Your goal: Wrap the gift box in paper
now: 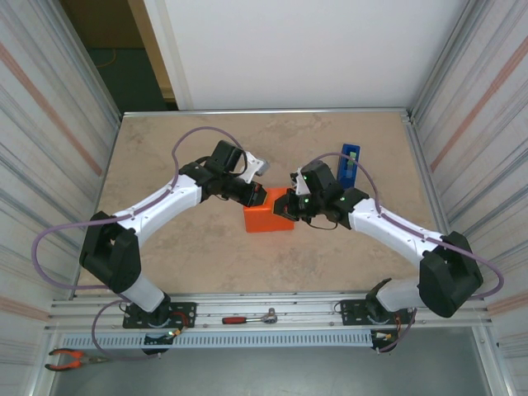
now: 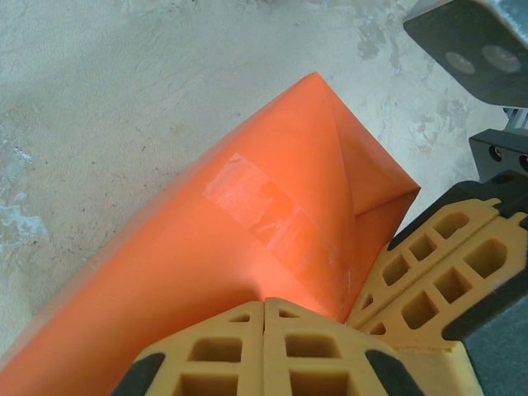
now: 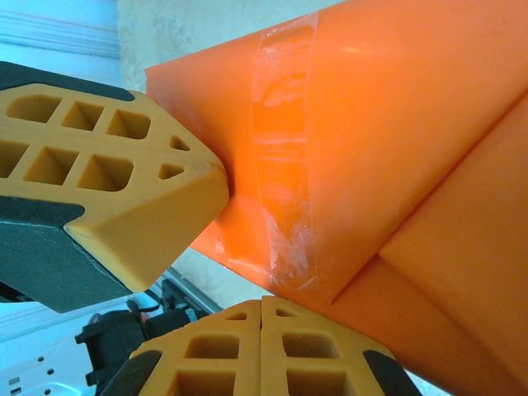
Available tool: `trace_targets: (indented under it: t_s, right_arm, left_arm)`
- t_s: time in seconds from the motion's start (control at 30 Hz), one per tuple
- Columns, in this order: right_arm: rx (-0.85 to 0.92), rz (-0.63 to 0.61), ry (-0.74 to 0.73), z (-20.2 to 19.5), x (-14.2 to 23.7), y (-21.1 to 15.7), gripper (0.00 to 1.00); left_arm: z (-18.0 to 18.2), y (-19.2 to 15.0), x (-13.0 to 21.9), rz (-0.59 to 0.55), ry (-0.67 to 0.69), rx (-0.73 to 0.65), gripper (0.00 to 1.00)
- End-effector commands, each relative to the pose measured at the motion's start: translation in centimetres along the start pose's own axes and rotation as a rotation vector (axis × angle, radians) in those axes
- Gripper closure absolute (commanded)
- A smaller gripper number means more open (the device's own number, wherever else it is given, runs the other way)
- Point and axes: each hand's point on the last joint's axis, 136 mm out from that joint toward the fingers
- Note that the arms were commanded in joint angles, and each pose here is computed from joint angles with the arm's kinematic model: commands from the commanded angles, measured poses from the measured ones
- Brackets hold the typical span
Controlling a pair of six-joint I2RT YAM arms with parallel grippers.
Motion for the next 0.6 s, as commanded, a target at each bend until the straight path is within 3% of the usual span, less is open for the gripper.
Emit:
trace_targets:
  t_s: [0.0,0.33,0.57]
  right_arm:
    - [-0.053,0.022,-0.068,-1.9,-0.1,-1.5,1.00]
    - [-0.047,0.006,-0.074,-2.0,-0.2,-1.7,1.00]
    - [-0.027,-0.140,-0.067,-2.1,-0.3,0.1,1.00]
  left_arm:
    - [1.4,-4.4,-1.8,0.150,0.043,0.042,1.00]
    - [1.4,-4.5,-1.9,0.153,0.042,0.040,1.00]
    - [1.4,-4.6,-2.0,0.158,0.041,0.040,1.00]
Point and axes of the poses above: each hand's point on the last joint's axis, 136 mm out from that joint toward the fingers, its own x axis back along the fingers, its own z axis along the line the jaws close on, y = z × x
